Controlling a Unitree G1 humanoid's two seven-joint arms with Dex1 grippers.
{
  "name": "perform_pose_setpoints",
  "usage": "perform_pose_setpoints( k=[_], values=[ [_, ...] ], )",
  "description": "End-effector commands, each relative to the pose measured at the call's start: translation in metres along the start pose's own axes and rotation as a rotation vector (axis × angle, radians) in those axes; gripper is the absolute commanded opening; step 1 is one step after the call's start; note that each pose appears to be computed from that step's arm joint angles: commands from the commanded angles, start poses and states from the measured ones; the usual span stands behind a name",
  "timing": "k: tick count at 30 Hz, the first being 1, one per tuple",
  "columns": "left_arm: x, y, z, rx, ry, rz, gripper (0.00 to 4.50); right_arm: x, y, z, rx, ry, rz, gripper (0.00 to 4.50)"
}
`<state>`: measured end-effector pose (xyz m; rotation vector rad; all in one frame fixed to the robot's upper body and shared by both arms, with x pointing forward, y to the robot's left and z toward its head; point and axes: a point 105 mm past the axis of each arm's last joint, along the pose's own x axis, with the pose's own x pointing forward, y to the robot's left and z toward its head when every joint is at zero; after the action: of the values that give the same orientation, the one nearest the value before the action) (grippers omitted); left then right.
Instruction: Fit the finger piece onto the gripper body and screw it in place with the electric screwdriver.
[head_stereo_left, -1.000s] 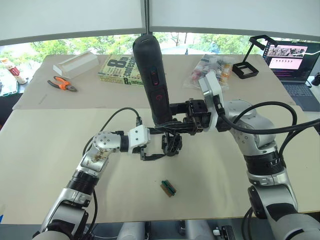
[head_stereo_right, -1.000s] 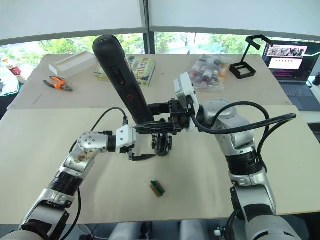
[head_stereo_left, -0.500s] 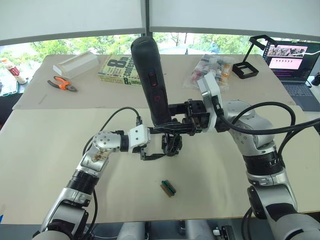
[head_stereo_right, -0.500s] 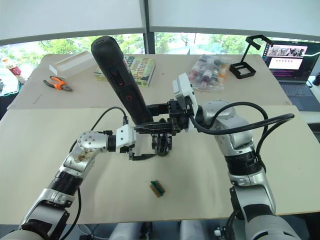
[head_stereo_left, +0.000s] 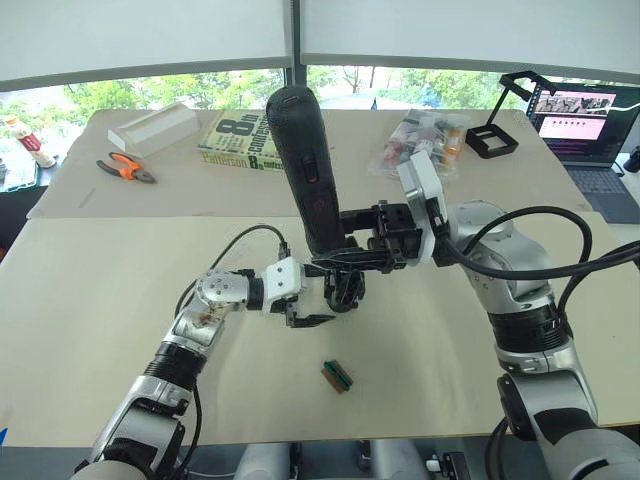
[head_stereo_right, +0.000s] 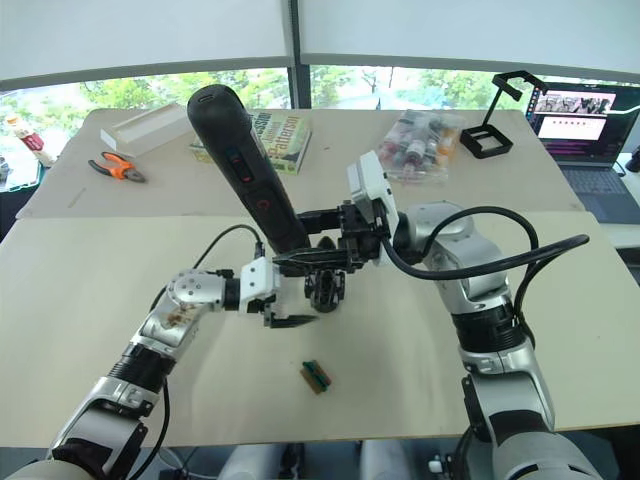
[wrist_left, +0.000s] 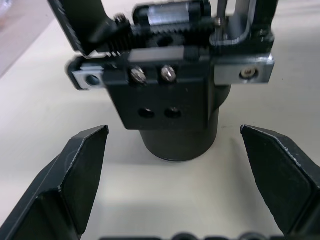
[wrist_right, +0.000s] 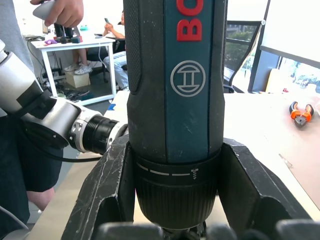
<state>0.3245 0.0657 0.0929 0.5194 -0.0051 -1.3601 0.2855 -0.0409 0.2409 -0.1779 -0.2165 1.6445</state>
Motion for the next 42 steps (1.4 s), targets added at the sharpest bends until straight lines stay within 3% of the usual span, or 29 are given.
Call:
perform_pose_setpoints(
  k=[1,10,13,15,16,42],
  values=[
    [0.010,0.003,0.011,0.049,-0.032,-0.015,4.50,-0.008,-0.002,0.001,-0.001,0.000,-0.033,1.90],
    [0.022,0.008,0.012,0.026,-0.062,-0.001,4.50,-0.009,-0.002,-0.004,0.007,0.012,-0.040,1.90],
    [0.022,0.009,0.013,0.003,-0.078,-0.006,3.62,-0.010,-0.004,-0.005,0.011,0.016,-0.049,1.90],
    [0.021,0.009,0.012,-0.001,-0.077,-0.009,2.65,-0.011,-0.005,-0.006,0.016,0.017,-0.060,1.90],
    [0.022,0.009,0.012,-0.010,-0.079,-0.014,2.38,-0.012,-0.005,-0.007,0.021,0.018,-0.068,1.90],
    [0.023,0.025,0.006,-0.086,-0.070,0.003,2.38,-0.018,-0.002,-0.048,0.102,0.071,-0.190,1.90]
  ],
)
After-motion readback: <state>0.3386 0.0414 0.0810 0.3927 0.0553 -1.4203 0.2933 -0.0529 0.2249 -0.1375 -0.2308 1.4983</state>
